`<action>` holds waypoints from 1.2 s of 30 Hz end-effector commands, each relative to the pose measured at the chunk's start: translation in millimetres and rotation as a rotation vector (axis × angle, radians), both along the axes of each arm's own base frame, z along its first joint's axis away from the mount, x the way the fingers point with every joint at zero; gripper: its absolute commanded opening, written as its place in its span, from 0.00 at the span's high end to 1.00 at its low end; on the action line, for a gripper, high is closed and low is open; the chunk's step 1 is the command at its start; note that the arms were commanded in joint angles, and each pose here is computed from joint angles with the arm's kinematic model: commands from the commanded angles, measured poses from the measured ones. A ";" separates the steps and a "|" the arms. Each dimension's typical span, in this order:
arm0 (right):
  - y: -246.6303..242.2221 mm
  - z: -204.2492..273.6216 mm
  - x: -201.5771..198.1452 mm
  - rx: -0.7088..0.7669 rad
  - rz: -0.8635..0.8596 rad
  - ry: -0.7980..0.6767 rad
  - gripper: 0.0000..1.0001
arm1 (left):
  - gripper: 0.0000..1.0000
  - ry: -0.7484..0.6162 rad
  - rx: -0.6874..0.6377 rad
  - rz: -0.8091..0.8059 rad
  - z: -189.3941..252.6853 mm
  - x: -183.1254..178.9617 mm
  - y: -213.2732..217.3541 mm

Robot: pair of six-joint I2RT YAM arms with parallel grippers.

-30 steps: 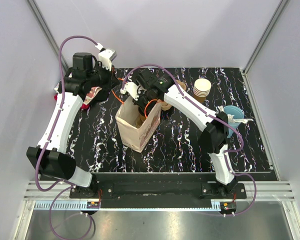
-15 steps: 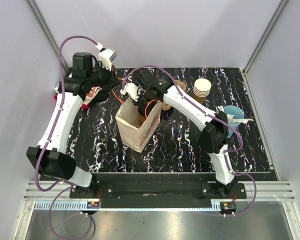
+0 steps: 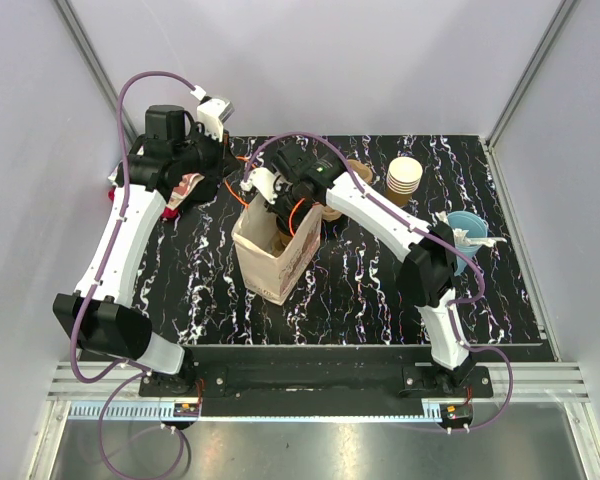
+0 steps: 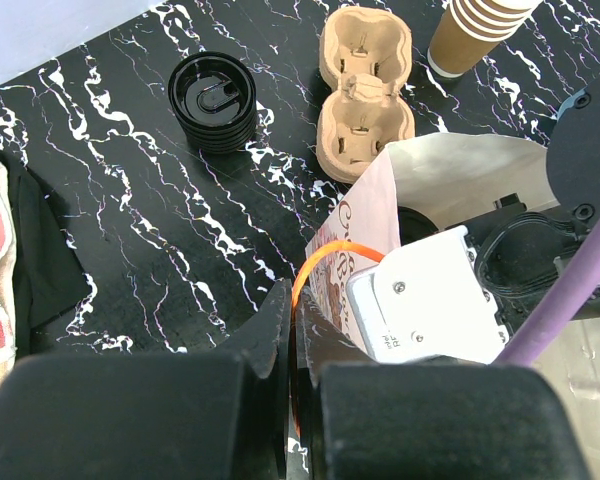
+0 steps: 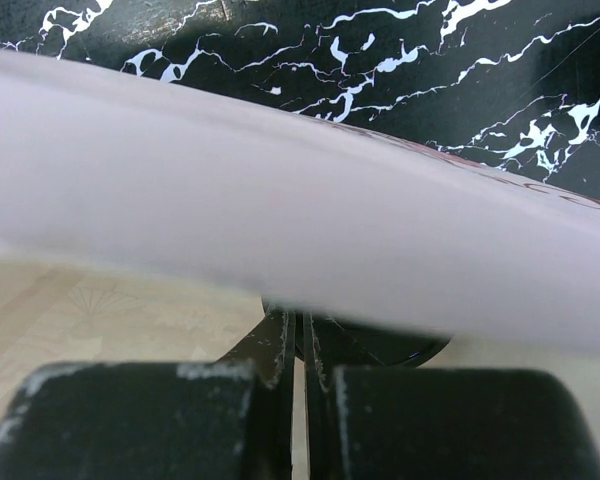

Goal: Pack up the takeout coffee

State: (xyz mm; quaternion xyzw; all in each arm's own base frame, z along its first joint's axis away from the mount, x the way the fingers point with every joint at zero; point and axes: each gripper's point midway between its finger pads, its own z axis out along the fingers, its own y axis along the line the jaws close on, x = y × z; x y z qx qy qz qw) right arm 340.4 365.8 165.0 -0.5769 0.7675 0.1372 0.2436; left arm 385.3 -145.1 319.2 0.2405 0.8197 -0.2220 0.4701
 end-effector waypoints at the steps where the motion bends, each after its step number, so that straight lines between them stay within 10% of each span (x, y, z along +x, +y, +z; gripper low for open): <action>1: -1.3 27.7 4.0 0.060 -0.017 -0.048 1.00 | 1.00 -0.079 -0.026 -0.009 24.0 -3.6 -0.3; 36: -3.1 18.6 0.9 0.045 -0.010 -0.029 1.00 | 1.00 -0.077 -0.029 -0.006 24.3 -3.3 -0.2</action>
